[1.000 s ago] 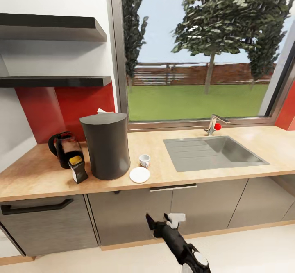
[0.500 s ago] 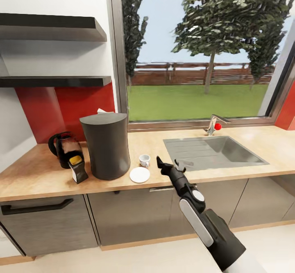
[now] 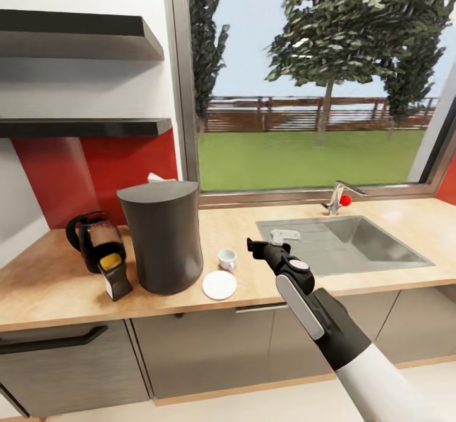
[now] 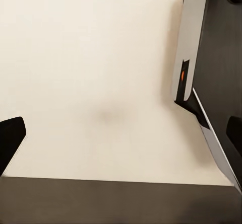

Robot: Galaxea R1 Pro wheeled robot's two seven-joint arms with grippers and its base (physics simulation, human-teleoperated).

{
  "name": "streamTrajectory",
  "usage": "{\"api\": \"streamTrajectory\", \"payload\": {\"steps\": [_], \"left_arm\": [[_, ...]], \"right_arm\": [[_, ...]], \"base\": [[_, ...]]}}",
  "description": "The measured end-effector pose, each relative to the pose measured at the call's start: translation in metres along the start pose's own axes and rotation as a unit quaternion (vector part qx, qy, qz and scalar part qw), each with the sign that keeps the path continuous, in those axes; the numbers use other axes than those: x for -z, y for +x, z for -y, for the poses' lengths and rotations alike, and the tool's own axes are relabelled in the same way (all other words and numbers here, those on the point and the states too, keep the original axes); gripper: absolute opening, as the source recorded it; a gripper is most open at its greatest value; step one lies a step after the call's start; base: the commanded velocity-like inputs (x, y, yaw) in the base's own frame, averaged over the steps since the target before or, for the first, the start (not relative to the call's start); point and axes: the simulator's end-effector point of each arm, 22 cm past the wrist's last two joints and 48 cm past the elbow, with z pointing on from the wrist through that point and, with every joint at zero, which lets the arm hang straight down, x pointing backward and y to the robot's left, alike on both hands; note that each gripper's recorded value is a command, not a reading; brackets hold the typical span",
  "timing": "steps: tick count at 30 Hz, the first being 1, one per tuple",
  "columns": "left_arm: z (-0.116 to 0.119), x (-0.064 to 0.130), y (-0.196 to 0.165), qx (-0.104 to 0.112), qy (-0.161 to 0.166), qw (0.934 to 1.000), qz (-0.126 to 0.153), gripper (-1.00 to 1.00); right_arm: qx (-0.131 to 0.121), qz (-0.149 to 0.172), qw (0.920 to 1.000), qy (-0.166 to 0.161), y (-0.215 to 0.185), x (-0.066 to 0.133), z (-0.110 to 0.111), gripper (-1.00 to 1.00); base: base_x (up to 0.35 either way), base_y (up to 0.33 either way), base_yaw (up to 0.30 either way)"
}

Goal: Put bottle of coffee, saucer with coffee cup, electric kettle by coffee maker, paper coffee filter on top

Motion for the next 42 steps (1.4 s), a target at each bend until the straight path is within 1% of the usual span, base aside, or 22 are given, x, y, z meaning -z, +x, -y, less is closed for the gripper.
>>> {"api": "streamTrajectory", "payload": {"steps": [10,12,22,29,33,34,36,42], "left_arm": [[0.002,0.000,0.002,0.000,0.001,1.0000,-0.002,1.00],[0.002,0.000,0.002,0.000,0.002,1.0000,-0.002,1.00],[0.004,0.000,0.002,0.000,0.003,1.0000,-0.002,1.00],[0.008,-0.001,0.003,0.000,0.005,1.0000,-0.003,1.00],[0.007,-0.001,0.003,0.000,0.005,1.0000,-0.003,1.00],[0.007,-0.001,0.004,0.000,0.005,1.0000,-0.004,1.00],[0.007,0.000,0.004,0.000,0.005,1.0000,-0.004,1.00],[0.010,-0.001,0.005,0.000,0.007,1.0000,-0.004,1.00]], "right_arm": [[0.006,-0.007,1.0000,0.002,0.005,-0.001,0.001,1.00],[0.008,-0.015,0.9998,0.006,0.013,-0.004,0.004,1.00],[0.015,-0.058,0.9976,0.033,0.052,-0.016,0.027,1.00],[0.018,-0.067,0.9968,0.040,0.059,-0.017,0.035,1.00],[0.019,-0.081,0.9954,0.048,0.072,-0.020,0.041,1.00],[0.020,-0.090,0.9944,0.052,0.081,-0.022,0.044,1.00],[0.020,-0.094,0.9939,0.054,0.085,-0.022,0.046,1.00],[0.023,-0.112,0.9914,0.063,0.102,-0.024,0.053,1.00]], "base": [[0.257,0.239,0.000],[0.124,0.150,0.000],[0.059,0.022,0.000],[0.246,0.000,0.000],[0.059,0.000,0.000],[0.010,0.000,0.000],[0.031,0.000,0.000],[0.246,0.042,0.000]]}}
